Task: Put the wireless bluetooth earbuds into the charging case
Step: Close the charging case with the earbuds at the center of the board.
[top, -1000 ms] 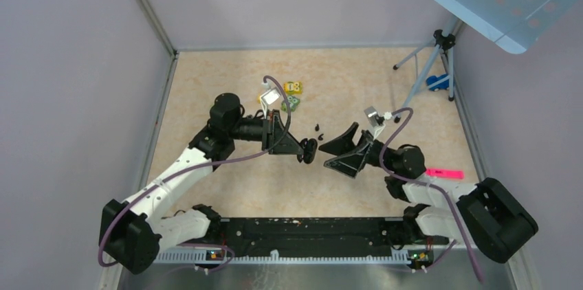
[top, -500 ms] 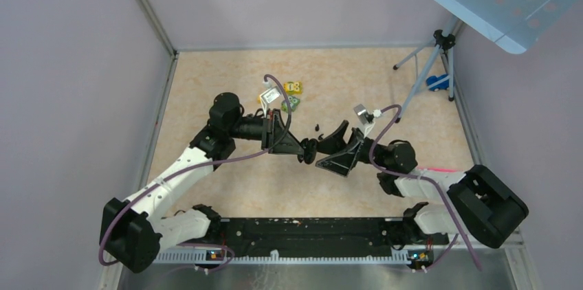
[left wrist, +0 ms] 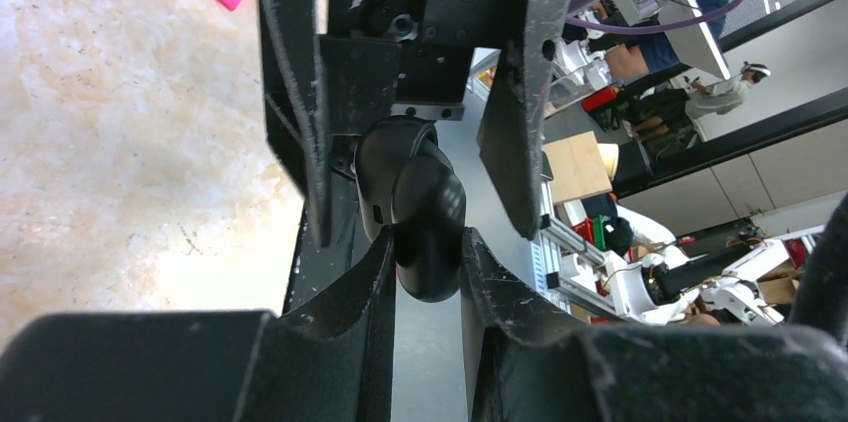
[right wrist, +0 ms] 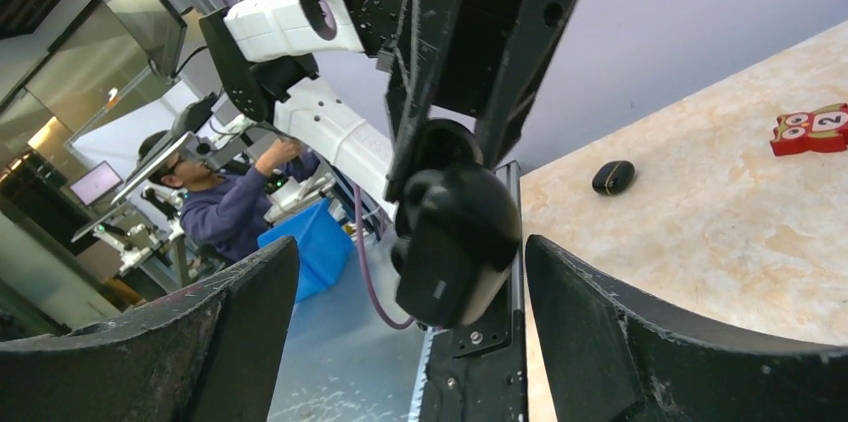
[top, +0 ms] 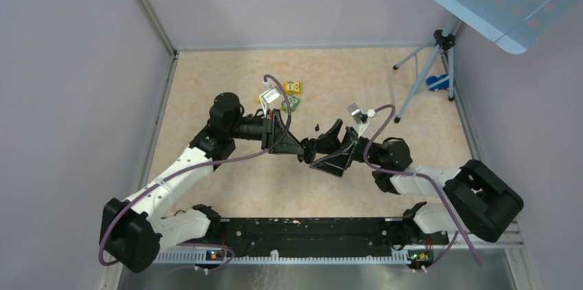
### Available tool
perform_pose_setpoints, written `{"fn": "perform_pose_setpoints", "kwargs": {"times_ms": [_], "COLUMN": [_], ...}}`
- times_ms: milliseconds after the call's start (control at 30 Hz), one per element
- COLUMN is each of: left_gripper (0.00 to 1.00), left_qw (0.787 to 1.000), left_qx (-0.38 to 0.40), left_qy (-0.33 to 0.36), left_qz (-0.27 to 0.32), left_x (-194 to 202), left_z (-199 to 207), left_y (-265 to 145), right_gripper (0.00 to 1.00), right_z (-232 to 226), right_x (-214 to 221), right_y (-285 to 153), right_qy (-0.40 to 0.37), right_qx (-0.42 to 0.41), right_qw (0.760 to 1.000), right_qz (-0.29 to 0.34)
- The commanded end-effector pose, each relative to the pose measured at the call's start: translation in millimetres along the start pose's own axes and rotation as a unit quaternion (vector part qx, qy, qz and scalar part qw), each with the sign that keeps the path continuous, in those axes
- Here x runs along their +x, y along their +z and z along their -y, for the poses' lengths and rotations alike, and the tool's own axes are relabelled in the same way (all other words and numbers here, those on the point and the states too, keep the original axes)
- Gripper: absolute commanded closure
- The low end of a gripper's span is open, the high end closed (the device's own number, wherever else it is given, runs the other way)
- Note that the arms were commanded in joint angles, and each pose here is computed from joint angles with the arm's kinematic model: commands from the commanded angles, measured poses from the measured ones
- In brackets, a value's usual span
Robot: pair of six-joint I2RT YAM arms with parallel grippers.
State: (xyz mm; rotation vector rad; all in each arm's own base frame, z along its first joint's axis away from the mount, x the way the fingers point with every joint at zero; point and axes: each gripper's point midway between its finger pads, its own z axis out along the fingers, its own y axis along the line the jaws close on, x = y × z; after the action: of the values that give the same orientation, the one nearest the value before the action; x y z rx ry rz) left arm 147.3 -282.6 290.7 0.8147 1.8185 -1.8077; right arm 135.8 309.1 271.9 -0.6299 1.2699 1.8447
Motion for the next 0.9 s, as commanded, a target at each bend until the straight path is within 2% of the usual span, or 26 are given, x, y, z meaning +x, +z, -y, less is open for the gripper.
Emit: {"fn": "perform_pose_setpoints", "kwargs": {"times_ms": [0, 200, 433, 700, 867], "left_gripper": [1.00, 1.00, 1.00, 1.00, 1.00], "left_qw": [1.000, 0.999, 0.999, 0.999, 0.999], "left_qx": [-0.011, -0.030, -0.026, -0.023, -0.017], "left_qy": [0.029, 0.033, 0.029, 0.025, 0.031], "left_qz": [0.003, 0.004, -0.004, -0.006, -0.008], "left_x": [-7.9, -7.5, -4.4, -3.1, -3.6], "left_z": [-0.4, -9.5, -8.2, -8.6, -5.5], "left_y": [-0.6, -0.5, -1.1, -0.8, -0.7], "right_gripper": [0.20, 0.27, 0.35, 0.43, 0.59], "right_z": [-51.4, -58.0, -39.4, -32.8, -26.4], "right_x": [-33.4, -36.1, -36.1, -35.5, -33.1], "right_y": [3.6, 0.1, 1.8, 7.8, 11.4], "right_qy": [-0.114, -0.120, -0.101, -0.088, -0.079], "right_qx": [-0.091, -0.094, -0.058, -0.059, -0.057], "right_qw": [0.987, 0.986, 0.990, 0.992, 0.993], "right_qz": [0.061, 0.069, 0.079, 0.072, 0.065]}}
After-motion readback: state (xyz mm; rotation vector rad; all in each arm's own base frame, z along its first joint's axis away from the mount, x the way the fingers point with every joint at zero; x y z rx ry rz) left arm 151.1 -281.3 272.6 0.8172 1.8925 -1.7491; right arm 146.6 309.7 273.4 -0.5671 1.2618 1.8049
